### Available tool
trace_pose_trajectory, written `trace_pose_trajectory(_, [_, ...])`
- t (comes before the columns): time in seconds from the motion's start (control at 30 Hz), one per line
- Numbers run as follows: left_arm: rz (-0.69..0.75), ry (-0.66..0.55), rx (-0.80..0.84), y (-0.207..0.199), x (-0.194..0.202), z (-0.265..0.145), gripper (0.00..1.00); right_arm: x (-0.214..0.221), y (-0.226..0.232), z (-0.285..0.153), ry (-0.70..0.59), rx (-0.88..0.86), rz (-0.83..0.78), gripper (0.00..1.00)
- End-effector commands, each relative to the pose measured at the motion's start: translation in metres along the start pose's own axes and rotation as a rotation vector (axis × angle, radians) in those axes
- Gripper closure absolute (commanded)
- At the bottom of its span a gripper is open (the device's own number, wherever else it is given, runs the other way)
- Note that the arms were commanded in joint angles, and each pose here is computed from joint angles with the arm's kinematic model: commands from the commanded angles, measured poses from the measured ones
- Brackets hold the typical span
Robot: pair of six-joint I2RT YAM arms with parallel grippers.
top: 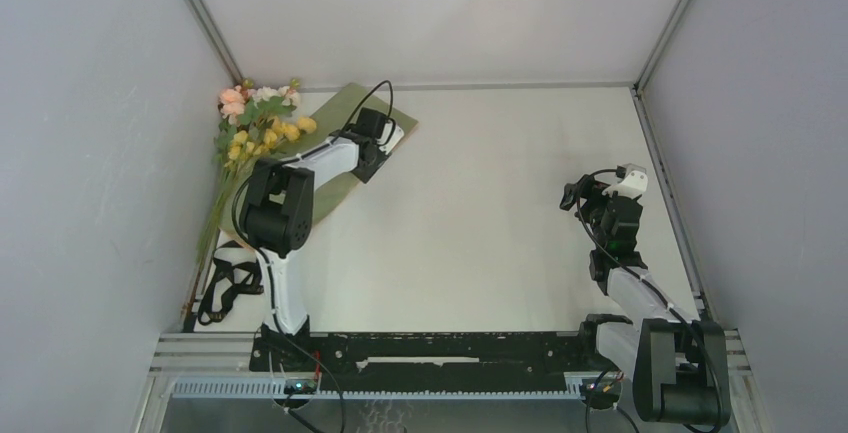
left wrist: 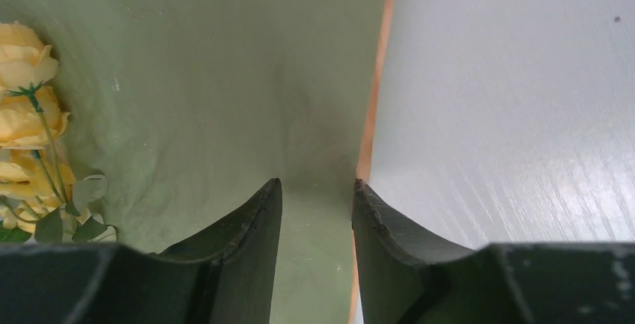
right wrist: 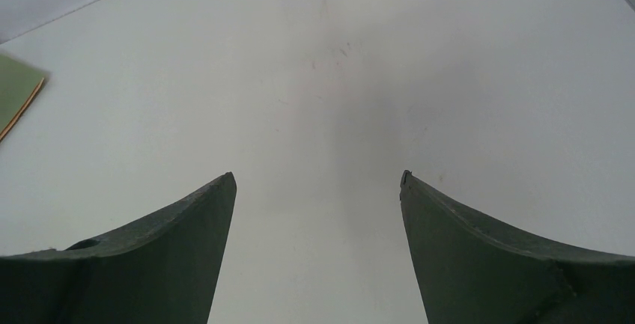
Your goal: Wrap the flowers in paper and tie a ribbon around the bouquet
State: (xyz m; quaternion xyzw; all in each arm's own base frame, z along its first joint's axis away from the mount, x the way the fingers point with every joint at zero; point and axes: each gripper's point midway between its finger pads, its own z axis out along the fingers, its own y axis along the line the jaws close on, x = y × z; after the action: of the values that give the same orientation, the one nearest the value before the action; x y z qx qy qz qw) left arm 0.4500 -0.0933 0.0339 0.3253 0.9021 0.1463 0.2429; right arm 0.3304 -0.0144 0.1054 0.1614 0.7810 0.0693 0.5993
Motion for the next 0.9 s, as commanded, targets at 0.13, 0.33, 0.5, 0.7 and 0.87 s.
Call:
trace_pose_trajectory(0.13, [-0.004,-0.006,-0.12,0.022,-0.023,-0.002,0.69,-0.018,0.007,0.002,-0.057,-0.023,-0.003,0.1])
trace_pose_trajectory(0.33, [0.007,0.029,-0.171,0.03,-0.02,0.001,0.99,-0.018,0.007,0.002,-0.059,-0.023,-0.003,0.1])
trace_pose_trajectory(0.5, [-0.052,-0.032,-0.162,0.035,-0.03,-0.023,1.0,-0.021,0.003,0.001,-0.071,0.002,0.009,0.09])
trace_pose_trajectory(0.7, [-0.116,-0.215,-0.005,0.022,-0.052,-0.104,1.0,-0.048,-0.002,-0.005,-0.173,0.079,0.101,0.02])
trace_pose_trajectory(0.87, [-0.082,-0.333,0.173,-0.02,-0.059,-0.165,1.0,-0.055,0.058,-0.025,-0.059,-0.218,0.096,0.06])
